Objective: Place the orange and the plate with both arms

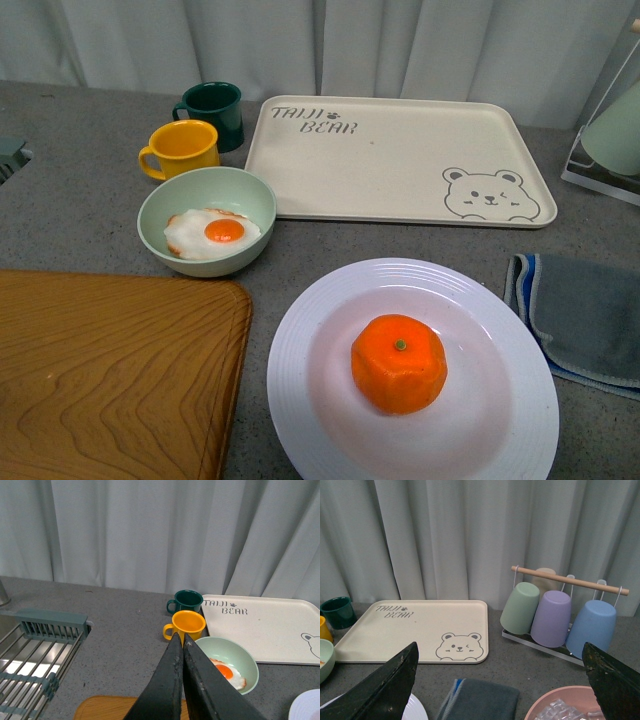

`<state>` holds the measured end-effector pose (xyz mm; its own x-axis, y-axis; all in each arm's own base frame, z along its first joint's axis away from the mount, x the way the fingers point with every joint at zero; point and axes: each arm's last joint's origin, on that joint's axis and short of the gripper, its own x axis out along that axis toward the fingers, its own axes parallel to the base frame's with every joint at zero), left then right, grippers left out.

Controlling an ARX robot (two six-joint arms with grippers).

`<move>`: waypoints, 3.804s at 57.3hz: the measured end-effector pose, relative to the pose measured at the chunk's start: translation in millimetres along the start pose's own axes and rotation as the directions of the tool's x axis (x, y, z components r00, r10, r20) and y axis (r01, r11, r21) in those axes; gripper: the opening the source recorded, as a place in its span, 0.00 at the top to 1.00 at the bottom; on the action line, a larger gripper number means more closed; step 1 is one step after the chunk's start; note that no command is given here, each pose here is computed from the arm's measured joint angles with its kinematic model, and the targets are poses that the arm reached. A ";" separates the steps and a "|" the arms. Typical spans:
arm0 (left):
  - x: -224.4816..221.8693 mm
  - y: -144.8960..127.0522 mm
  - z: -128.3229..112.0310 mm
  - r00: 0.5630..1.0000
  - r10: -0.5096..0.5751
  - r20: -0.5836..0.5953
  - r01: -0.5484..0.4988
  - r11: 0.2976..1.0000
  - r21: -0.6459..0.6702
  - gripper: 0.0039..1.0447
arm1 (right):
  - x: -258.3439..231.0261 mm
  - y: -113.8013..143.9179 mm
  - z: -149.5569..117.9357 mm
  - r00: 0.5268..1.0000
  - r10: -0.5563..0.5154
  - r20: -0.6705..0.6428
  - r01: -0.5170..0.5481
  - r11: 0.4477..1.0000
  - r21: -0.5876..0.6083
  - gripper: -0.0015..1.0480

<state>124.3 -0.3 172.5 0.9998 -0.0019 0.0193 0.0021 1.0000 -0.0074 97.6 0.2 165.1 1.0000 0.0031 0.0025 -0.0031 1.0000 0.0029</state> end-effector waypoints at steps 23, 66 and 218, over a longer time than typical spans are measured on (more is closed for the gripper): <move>-11.0 0.0 0.8 1.000 0.000 0.003 0.000 1.000 0.000 0.97 | 0.0 0.0 0.0 1.000 0.000 0.000 0.000 1.000 0.000 0.09; -27.5 0.0 -2.3 1.000 -0.001 -0.003 0.001 1.000 0.000 0.69 | 18.8 15.6 5.8 0.952 0.142 -0.273 -0.149 0.989 -0.006 0.09; -27.5 0.0 -2.3 1.000 -0.001 -0.003 0.001 1.000 0.002 0.06 | 199.2 25.2 -60.6 0.566 0.666 -0.486 0.015 0.581 0.814 0.99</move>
<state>96.8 -0.2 169.7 0.9999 -0.0027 0.0166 0.0028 1.0000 -0.0051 296.9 26.2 105.1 0.5647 0.6693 -0.4829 0.0111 0.5789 0.8153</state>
